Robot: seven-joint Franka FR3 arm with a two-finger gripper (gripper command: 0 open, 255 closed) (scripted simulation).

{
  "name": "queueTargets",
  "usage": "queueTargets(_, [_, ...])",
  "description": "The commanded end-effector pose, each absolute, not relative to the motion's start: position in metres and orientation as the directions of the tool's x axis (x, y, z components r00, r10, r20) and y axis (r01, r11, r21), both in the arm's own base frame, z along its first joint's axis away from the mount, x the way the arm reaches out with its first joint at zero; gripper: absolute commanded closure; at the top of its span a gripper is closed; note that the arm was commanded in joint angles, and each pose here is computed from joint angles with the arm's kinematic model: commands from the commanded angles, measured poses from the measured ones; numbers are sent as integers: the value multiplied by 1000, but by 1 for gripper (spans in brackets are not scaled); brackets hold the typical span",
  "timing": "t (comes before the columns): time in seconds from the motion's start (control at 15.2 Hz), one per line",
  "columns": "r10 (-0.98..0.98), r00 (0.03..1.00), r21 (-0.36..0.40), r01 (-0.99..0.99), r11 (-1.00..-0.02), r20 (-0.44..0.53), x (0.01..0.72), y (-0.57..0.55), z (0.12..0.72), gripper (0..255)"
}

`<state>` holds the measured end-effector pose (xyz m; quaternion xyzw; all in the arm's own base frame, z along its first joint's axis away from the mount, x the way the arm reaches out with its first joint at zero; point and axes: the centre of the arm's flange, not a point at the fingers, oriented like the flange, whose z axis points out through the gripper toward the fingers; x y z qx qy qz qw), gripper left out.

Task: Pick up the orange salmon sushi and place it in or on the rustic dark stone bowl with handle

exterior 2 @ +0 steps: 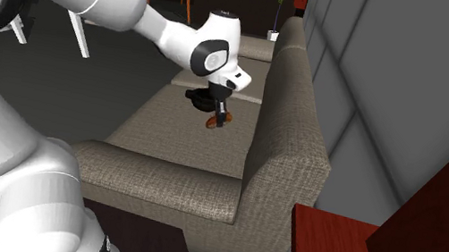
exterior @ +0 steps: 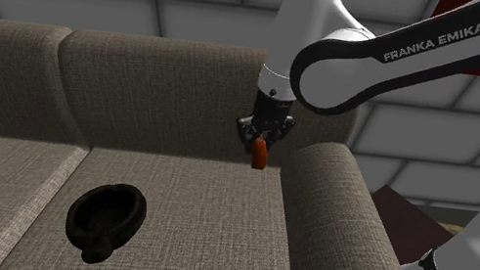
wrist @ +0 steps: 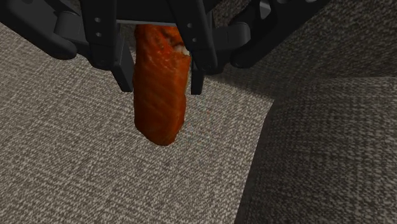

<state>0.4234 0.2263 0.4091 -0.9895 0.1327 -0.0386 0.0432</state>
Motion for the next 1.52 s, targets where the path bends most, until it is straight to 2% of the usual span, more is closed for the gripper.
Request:
queueTargets(0.0, [-267, 961, -97, -261, -961, 65, 429, 253, 411, 255])
queueTargets(1.45, [-267, 961, -97, -261, -961, 65, 491, 537, 411, 255])
